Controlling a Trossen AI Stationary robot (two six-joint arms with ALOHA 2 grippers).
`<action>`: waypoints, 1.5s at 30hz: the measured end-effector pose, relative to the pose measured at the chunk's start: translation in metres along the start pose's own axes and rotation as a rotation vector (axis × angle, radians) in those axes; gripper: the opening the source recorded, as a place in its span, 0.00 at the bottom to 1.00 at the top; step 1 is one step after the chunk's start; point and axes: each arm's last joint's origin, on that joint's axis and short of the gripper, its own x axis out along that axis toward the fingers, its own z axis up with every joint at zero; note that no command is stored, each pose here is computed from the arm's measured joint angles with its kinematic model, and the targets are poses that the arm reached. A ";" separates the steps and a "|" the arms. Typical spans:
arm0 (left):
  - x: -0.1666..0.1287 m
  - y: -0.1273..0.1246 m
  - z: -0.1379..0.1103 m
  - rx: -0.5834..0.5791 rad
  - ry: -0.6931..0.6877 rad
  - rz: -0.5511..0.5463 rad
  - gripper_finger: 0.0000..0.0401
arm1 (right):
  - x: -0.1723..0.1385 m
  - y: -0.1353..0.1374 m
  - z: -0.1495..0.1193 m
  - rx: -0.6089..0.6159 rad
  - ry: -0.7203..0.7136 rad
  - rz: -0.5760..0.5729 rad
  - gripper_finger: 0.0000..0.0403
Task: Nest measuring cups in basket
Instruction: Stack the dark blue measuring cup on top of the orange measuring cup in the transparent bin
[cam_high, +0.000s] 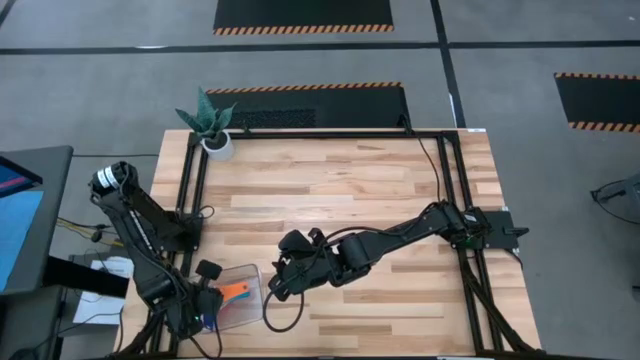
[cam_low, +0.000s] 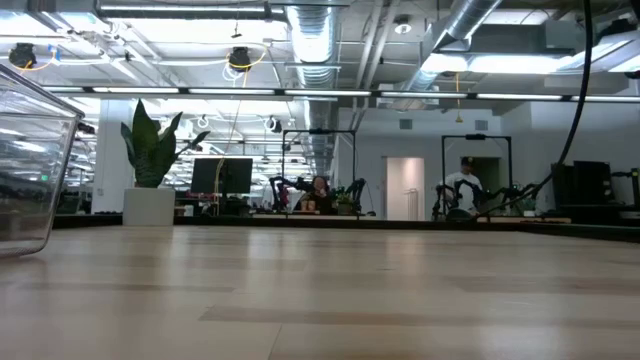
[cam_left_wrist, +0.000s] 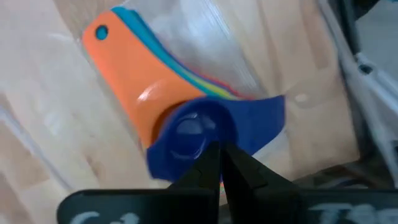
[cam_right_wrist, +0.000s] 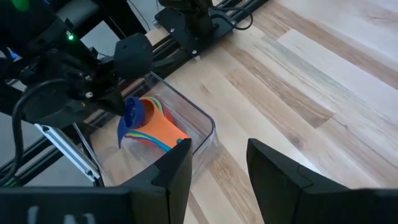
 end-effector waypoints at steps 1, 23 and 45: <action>0.000 0.001 -0.001 0.006 0.006 0.009 0.00 | 0.000 0.000 0.000 0.000 0.000 0.000 0.44; 0.016 0.017 -0.001 0.012 0.024 0.074 0.00 | 0.000 0.000 0.000 0.001 0.000 0.001 0.44; -0.008 0.010 0.000 -0.055 0.125 -0.021 0.00 | -0.001 0.001 -0.002 -0.001 0.004 0.006 0.44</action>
